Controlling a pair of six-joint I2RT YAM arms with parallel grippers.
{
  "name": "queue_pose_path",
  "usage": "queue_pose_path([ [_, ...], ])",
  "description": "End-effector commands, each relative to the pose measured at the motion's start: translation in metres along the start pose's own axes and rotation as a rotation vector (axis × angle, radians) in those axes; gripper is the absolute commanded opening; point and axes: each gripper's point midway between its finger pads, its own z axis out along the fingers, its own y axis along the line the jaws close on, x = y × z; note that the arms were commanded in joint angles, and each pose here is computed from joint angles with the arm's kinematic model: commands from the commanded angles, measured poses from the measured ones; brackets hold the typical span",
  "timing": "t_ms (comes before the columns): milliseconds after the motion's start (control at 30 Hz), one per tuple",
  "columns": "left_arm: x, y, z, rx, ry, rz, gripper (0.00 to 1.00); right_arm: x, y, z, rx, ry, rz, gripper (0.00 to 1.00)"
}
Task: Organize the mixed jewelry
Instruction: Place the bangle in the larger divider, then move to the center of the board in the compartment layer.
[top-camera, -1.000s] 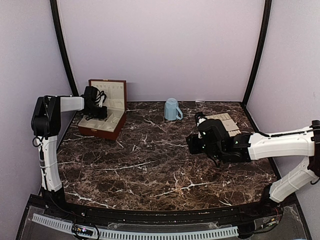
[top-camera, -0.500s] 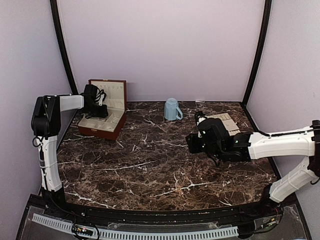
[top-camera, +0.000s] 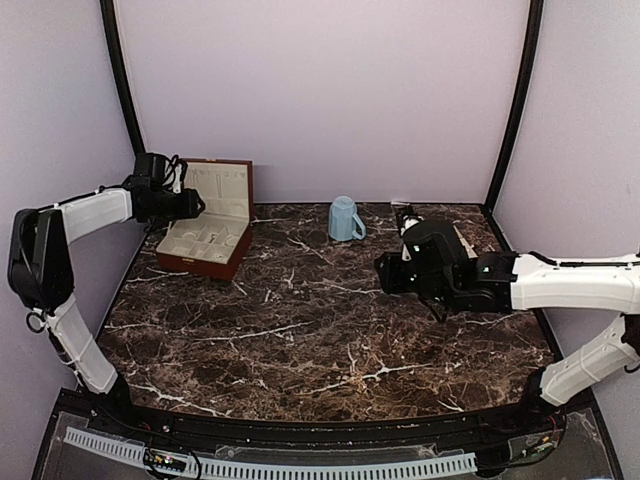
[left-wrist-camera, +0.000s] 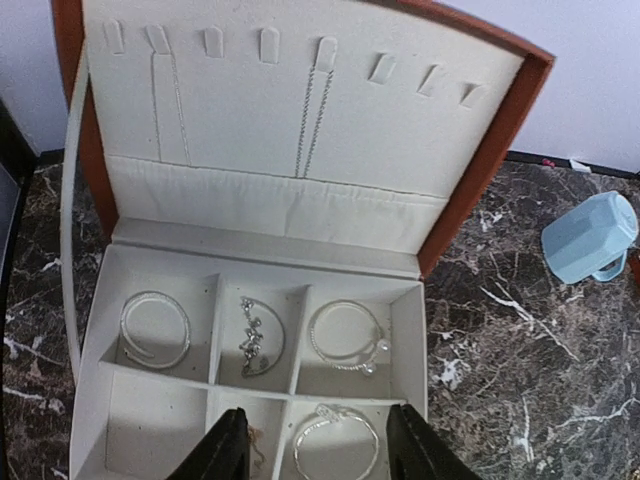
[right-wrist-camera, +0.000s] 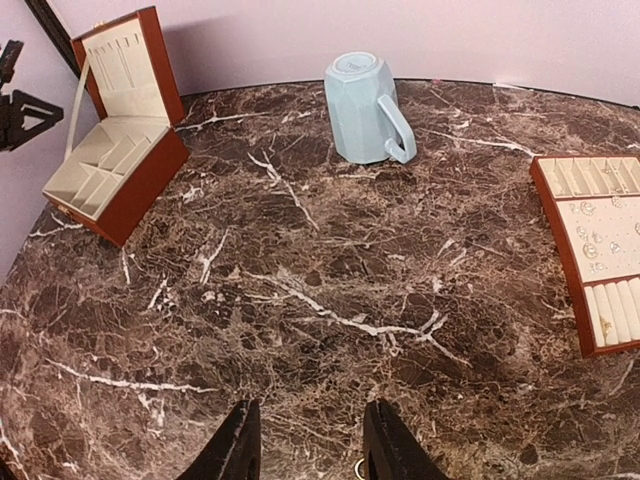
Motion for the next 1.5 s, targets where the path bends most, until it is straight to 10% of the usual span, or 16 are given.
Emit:
queue_pose_path([
  [0,0.002,-0.007,-0.043,0.02,-0.085,-0.092,0.51,-0.033,-0.002,-0.018,0.014,-0.058,0.074,0.37],
  [467,0.028,-0.011,-0.175,-0.037,-0.241,-0.079,0.68,-0.03,-0.069,-0.018,0.203,0.046,0.21,0.42],
  [1467,0.06,0.011,-0.187,-0.157,-0.27,0.015,0.72,0.01,-0.268,0.025,0.496,0.196,0.54,0.27],
])
